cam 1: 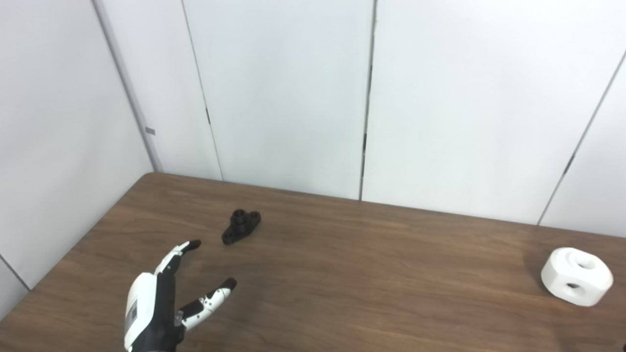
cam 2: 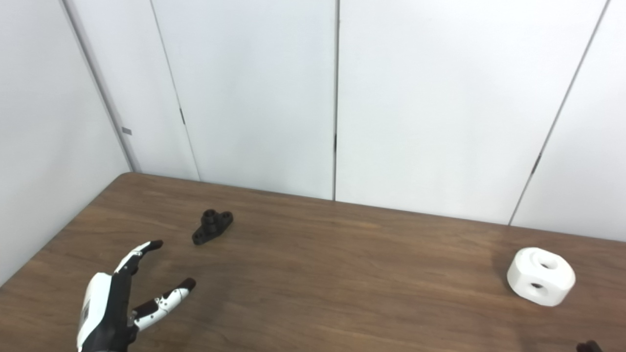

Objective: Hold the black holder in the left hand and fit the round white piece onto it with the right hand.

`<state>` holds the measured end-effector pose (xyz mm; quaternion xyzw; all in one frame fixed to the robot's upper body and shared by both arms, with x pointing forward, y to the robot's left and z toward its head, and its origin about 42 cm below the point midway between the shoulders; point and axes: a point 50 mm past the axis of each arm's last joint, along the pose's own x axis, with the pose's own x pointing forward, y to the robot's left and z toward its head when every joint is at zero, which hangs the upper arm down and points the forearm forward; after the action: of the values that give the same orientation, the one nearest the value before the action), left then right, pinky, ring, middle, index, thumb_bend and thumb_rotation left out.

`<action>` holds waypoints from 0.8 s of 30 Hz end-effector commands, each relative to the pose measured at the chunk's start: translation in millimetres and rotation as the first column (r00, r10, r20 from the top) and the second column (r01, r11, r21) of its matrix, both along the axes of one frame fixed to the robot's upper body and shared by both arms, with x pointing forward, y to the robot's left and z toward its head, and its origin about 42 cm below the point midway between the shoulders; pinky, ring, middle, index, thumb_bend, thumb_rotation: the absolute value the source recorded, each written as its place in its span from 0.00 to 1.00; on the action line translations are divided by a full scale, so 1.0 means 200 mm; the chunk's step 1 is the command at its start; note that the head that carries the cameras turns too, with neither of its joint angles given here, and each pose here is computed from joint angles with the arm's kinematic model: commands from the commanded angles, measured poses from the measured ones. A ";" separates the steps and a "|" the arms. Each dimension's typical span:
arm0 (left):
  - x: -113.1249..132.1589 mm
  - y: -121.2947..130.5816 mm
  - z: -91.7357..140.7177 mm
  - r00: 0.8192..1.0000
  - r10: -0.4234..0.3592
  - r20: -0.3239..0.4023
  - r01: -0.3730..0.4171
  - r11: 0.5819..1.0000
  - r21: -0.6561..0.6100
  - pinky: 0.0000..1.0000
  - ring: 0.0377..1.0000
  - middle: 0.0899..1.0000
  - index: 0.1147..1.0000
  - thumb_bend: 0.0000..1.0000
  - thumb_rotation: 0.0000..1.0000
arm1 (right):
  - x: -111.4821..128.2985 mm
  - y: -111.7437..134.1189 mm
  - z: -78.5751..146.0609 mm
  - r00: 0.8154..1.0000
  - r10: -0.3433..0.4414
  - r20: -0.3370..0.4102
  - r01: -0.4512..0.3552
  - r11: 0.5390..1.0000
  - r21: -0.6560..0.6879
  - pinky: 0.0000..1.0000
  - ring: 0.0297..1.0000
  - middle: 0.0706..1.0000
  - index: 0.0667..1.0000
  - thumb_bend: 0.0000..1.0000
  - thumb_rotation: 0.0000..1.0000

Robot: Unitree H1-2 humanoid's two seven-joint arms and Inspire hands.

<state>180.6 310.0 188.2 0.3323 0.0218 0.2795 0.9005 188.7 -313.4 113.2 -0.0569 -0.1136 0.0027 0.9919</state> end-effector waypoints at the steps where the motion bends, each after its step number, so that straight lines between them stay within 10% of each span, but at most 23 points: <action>1: 0.00 0.04 0.00 0.999 0.015 -0.029 -0.013 0.998 0.065 0.87 0.92 0.90 0.80 0.70 0.30 | -0.01 -0.01 -0.12 0.994 -0.019 -0.111 0.021 1.000 0.014 1.00 1.00 0.98 1.00 0.54 1.00; 24: 0.47 0.19 -0.07 0.990 0.031 -0.141 -0.001 0.979 0.205 0.81 0.91 0.89 0.80 0.78 0.40 | -0.03 0.01 -0.11 0.993 -0.014 -0.116 0.016 1.000 0.018 1.00 1.00 0.99 1.00 0.58 1.00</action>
<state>265.5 345.4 159.7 0.4262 0.0930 0.2453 0.8657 185.3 -315.4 111.0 -0.0650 -0.0971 0.0024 0.9931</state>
